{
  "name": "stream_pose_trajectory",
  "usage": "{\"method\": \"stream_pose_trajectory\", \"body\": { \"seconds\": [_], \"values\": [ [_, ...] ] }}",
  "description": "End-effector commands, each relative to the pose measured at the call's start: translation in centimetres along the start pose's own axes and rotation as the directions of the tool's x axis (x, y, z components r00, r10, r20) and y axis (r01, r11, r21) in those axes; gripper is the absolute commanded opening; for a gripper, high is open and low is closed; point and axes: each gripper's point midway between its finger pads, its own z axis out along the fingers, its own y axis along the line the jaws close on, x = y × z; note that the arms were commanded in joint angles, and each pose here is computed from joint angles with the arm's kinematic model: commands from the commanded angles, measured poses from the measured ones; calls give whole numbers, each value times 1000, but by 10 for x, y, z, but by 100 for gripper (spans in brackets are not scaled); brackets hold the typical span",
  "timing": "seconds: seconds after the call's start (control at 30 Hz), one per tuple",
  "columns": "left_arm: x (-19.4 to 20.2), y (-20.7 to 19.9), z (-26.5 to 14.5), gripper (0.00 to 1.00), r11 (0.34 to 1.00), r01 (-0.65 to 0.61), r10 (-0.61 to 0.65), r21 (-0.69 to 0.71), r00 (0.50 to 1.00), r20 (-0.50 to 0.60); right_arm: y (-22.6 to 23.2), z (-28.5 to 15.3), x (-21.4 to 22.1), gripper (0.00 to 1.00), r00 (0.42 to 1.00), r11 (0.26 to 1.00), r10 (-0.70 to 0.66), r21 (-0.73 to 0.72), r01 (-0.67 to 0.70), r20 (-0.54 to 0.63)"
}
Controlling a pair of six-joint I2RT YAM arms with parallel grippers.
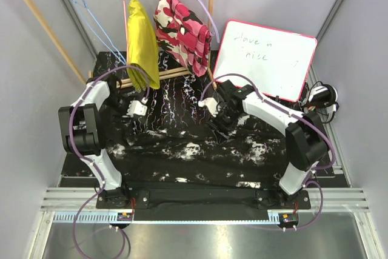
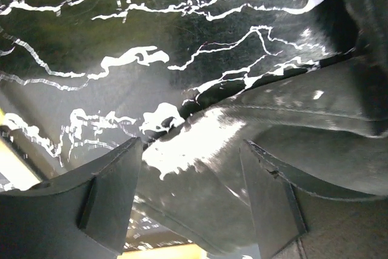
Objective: Place the trousers on the hanger
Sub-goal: Fold the trousers
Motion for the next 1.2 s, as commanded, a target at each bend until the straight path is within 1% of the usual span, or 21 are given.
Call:
{"method": "stream_pose_trajectory", "body": {
  "seconds": [0.0, 0.13, 0.23, 0.27, 0.37, 0.4, 0.47, 0.5, 0.57, 0.6, 0.67, 0.8, 0.83, 0.87, 0.9, 1.0, 1.07, 1.1, 1.13, 1.17],
  "values": [
    [8, 17, 7, 71, 990, -143, 144, 9, 988, -58, 5, 3, -37, 69, 997, 999, -37, 17, 36, 63],
    [9, 17, 21, 69, 987, -156, 158, 32, 985, -77, 2, 22, -36, 70, 998, 998, -57, 40, 56, 10],
    [14, 15, 28, 65, 988, -143, 147, 49, 985, -92, -1, 33, -37, 70, 997, 995, -73, 70, 74, -18],
    [16, 14, 30, 62, 989, -141, 146, 54, 984, -100, -8, 35, -37, 70, 998, 992, -62, 108, 65, -27],
    [19, 6, 36, 55, 989, -132, 139, 66, 985, -107, -16, 36, -43, 69, 998, 987, -55, 150, 57, -13],
    [20, 8, 37, 42, 989, -134, 140, 54, 983, -115, -17, 34, -46, 68, 999, 986, -51, 159, 51, -6],
    [22, 1, 40, 28, 989, -134, 142, 67, 982, -128, -18, 30, -49, 64, 999, 983, -51, 175, 50, 5],
    [23, 2, 38, 16, 989, -134, 141, 60, 981, -134, -18, 28, -49, 63, 998, 982, -56, 182, 54, 6],
    [20, 2, 34, 5, 993, -110, 115, 39, 985, -131, -20, 18, -50, 62, 998, 975, -67, 213, 62, 17],
    [17, 7, 26, 0, 994, -111, 111, 7, 985, -134, -20, 15, -49, 61, 997, 973, -69, 224, 63, 20],
    [7, 12, 17, 0, 995, -90, 86, -44, 991, -99, -20, 1, -50, 62, 996, 967, -81, 246, 67, 46],
    [-11, 17, -14, 0, 985, -107, 98, -139, 993, -73, -30, -23, -52, 65, 992, 957, -76, 287, 44, 100],
    [-16, 18, -18, 0, 982, -109, 100, -156, 993, -63, -35, -27, -52, 67, 992, 955, -66, 296, 31, 111],
    [-20, 20, -27, 0, 977, -106, 96, -187, 993, -63, -40, -30, -54, 72, 991, 953, -60, 303, 21, 118],
    [-23, 22, -31, 0, 974, -101, 91, -204, 994, -56, -50, -32, -50, 75, 992, 950, -32, 311, -9, 126],
    [-35, 30, -50, 0, 959, -84, 79, -272, 996, -30, -66, -20, -41, 77, 996, 951, 0, 309, -27, 88],
    [-41, 37, -64, 0, 946, -63, 61, -317, 998, -15, -71, -5, -31, 77, 999, 957, 13, 290, -25, 44],
    [-43, 41, -70, 0, 940, -52, 53, -338, 999, -7, -69, 0, -28, 77, 999, 961, 18, 276, -26, 31],
    [-44, 44, -76, 0, 932, -13, 21, -361, 1000, 19, -67, 7, -25, 76, 999, 968, 23, 248, -27, 22],
    [-47, 51, -89, 0, 918, -5, 16, -397, 1000, 25, -65, 12, -21, 74, 1000, 972, 29, 232, -31, 12]
  ]
}}
